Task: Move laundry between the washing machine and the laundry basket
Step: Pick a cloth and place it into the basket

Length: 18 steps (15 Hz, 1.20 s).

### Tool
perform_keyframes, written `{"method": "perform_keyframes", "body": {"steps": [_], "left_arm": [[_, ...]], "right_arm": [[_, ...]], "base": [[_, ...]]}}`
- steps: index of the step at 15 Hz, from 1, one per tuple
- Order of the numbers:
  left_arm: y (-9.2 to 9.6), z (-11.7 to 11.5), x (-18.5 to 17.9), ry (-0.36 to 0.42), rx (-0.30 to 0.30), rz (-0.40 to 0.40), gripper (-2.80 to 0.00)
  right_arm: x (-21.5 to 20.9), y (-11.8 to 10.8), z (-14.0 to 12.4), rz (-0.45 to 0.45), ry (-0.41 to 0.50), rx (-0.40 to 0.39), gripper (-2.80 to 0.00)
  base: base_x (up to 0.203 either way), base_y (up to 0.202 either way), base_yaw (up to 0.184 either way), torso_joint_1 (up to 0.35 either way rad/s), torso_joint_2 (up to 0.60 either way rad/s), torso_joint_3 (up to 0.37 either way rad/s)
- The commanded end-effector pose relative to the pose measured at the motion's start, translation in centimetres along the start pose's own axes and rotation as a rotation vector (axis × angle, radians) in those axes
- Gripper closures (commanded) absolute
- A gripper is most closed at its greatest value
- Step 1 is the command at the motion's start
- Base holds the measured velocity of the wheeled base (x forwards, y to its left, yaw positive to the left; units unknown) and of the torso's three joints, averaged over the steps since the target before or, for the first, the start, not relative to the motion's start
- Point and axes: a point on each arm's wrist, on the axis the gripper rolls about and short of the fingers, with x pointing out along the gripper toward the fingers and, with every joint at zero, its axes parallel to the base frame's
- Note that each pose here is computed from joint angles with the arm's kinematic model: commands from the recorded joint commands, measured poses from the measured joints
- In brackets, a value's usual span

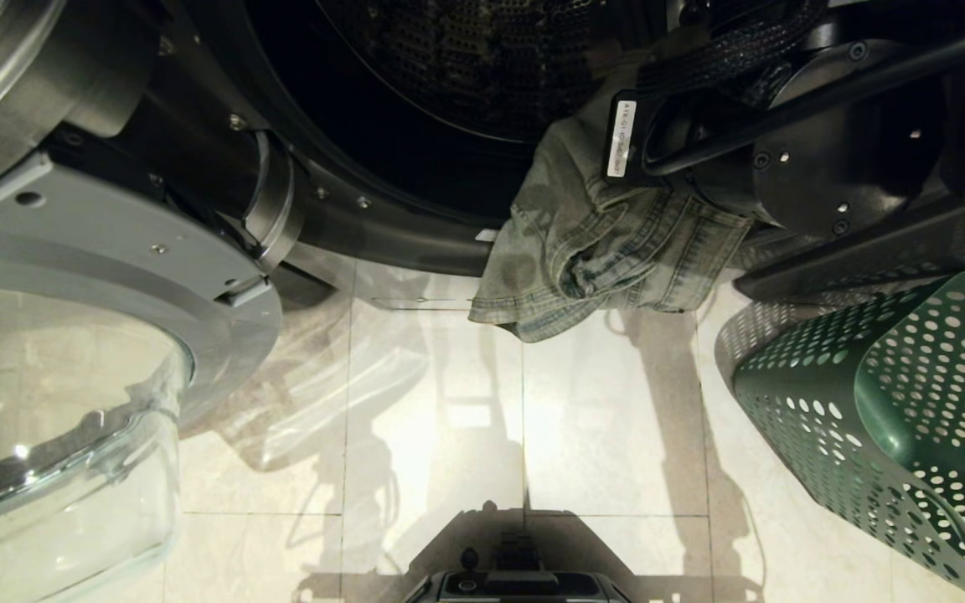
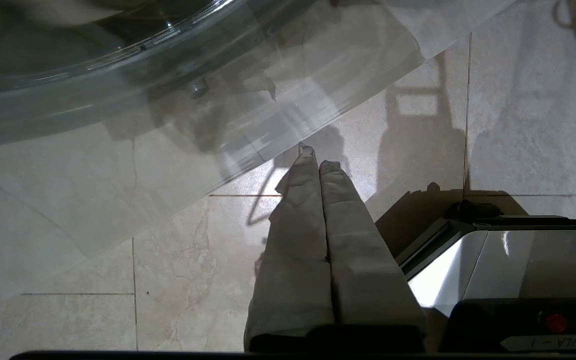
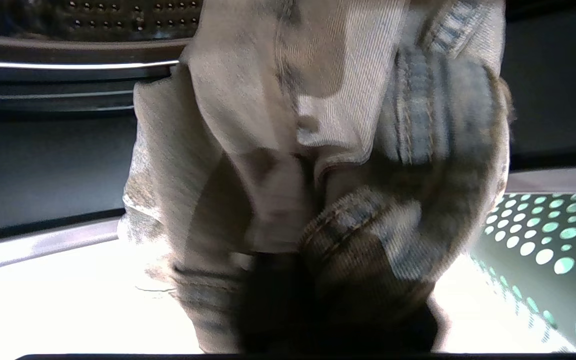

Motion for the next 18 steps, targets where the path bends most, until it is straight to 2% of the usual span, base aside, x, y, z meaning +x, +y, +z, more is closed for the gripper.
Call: {"method": "perform_keyframes", "body": {"steps": [1, 4, 6, 8, 12, 16, 18], "left_arm": [[0.0, 0.0, 0.0, -0.002, 0.0, 0.0, 0.0], [0.0, 0.0, 0.0, -0.002, 0.0, 0.0, 0.0], [0.0, 0.0, 0.0, -0.002, 0.0, 0.0, 0.0], [0.0, 0.0, 0.0, -0.002, 0.0, 0.0, 0.0], [0.0, 0.0, 0.0, -0.002, 0.0, 0.0, 0.0], [0.0, 0.0, 0.0, -0.002, 0.0, 0.0, 0.0], [0.0, 0.0, 0.0, -0.002, 0.0, 0.0, 0.0]], "right_arm": [[0.2, 0.3, -0.1, -0.012, -0.004, 0.003, -2.8], [-0.3, 1.3, 0.1, -0.055, -0.03, 0.019, -2.8], [-0.4, 1.7, 0.2, -0.048, -0.043, 0.039, -2.8], [-1.2, 2.4, 0.0, -0.015, -0.039, 0.046, -2.8], [-3.5, 2.9, 1.3, 0.106, -0.053, 0.13, -2.8], [-4.5, 3.2, 1.1, 0.138, -0.04, 0.129, -2.8], [-4.9, 2.3, -0.2, 0.136, 0.026, 0.052, -2.8]], "base": [[0.0, 0.0, 0.0, 0.0, 0.0, 0.0], [0.0, 0.0, 0.0, 0.0, 0.0, 0.0], [0.0, 0.0, 0.0, 0.0, 0.0, 0.0], [0.0, 0.0, 0.0, 0.0, 0.0, 0.0], [0.0, 0.0, 0.0, 0.0, 0.0, 0.0], [0.0, 0.0, 0.0, 0.0, 0.0, 0.0], [0.0, 0.0, 0.0, 0.0, 0.0, 0.0]]}}
